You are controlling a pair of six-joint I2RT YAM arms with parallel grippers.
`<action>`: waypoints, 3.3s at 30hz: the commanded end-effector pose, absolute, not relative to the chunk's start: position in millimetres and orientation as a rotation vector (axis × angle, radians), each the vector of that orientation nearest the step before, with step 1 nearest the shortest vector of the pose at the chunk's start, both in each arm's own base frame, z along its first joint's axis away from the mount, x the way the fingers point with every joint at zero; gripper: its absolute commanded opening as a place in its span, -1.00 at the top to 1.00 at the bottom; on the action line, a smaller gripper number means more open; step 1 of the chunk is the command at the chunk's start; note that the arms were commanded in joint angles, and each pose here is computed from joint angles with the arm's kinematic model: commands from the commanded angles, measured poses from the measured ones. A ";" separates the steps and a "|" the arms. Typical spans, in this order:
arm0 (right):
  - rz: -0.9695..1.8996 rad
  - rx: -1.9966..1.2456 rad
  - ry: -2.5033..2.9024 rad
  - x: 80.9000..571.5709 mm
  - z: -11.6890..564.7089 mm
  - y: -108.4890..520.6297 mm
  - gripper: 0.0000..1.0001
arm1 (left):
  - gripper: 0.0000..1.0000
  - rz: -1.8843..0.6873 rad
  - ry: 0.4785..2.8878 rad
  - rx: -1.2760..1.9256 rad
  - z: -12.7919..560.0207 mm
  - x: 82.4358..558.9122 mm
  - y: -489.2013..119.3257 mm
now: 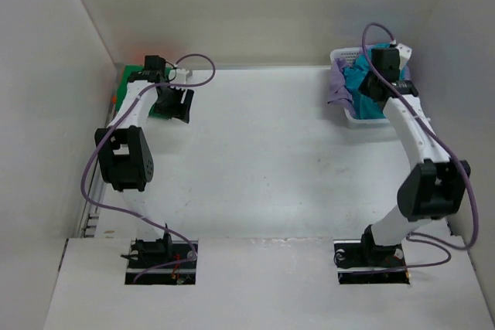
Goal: Fold and stack the t-shirts
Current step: Grab crumpled tshirt from bin with the right arm, then move the tshirt to the center of the board, then flatten out the tshirt
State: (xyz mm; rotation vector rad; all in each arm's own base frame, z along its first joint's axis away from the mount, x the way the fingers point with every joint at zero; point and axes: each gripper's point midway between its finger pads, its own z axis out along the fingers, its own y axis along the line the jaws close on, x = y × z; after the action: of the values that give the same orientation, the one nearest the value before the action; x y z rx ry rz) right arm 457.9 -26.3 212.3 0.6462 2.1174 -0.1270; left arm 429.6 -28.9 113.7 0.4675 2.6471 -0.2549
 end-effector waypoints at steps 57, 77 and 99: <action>0.518 0.150 2.532 246.2 81.9 265.4 -0.56 | -0.28 -0.076 2.728 0.871 14.2 325.7 -41.5; 0.501 0.514 2.618 187.1 20.8 212.7 1.00 | 0.96 -0.379 2.829 0.697 1.3 297.7 -53.7; 0.345 0.394 2.331 224.9 165.4 155.1 -0.10 | -0.11 -0.120 2.594 0.969 48.9 299.7 -64.6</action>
State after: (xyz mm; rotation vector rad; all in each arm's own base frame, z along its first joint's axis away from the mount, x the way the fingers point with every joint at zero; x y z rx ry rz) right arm 207.3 146.0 143.8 0.4788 2.3912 0.3326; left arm 270.0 -77.1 26.8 1.0597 2.6904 -0.2271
